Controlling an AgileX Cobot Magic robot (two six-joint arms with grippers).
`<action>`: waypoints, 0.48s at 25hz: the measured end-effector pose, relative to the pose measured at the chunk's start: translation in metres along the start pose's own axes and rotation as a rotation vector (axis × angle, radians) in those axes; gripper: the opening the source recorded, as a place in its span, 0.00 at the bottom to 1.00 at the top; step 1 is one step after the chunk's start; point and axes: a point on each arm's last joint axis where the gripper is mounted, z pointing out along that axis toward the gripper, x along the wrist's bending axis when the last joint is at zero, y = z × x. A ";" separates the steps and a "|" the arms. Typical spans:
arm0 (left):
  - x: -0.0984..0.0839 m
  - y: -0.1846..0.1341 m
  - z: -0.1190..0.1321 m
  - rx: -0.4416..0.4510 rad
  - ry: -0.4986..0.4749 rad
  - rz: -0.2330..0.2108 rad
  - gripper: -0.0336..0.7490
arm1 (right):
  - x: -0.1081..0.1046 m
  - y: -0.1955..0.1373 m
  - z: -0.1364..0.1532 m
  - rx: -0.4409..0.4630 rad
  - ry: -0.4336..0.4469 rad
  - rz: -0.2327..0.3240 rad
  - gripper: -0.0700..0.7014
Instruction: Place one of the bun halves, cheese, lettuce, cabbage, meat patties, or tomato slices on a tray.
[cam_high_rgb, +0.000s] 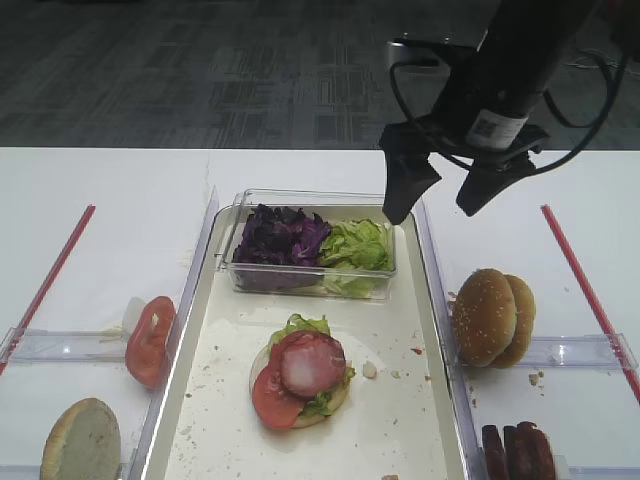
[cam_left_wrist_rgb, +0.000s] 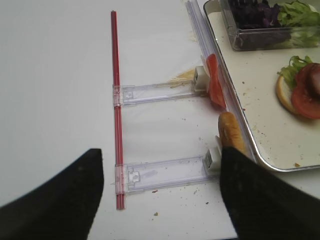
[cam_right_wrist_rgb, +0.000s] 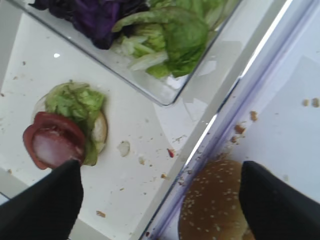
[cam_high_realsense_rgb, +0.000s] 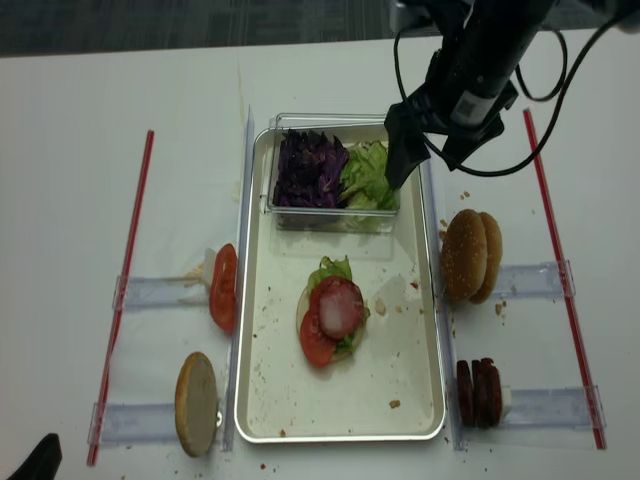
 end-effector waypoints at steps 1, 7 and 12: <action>0.000 0.000 0.000 0.000 0.000 0.000 0.67 | -0.001 0.002 -0.003 -0.007 -0.027 0.001 0.95; 0.000 0.000 0.000 0.000 0.000 0.000 0.67 | -0.013 0.005 -0.014 -0.011 -0.183 -0.019 0.95; 0.000 0.000 0.000 0.000 0.000 0.000 0.67 | -0.028 0.002 -0.019 0.024 -0.360 -0.032 0.95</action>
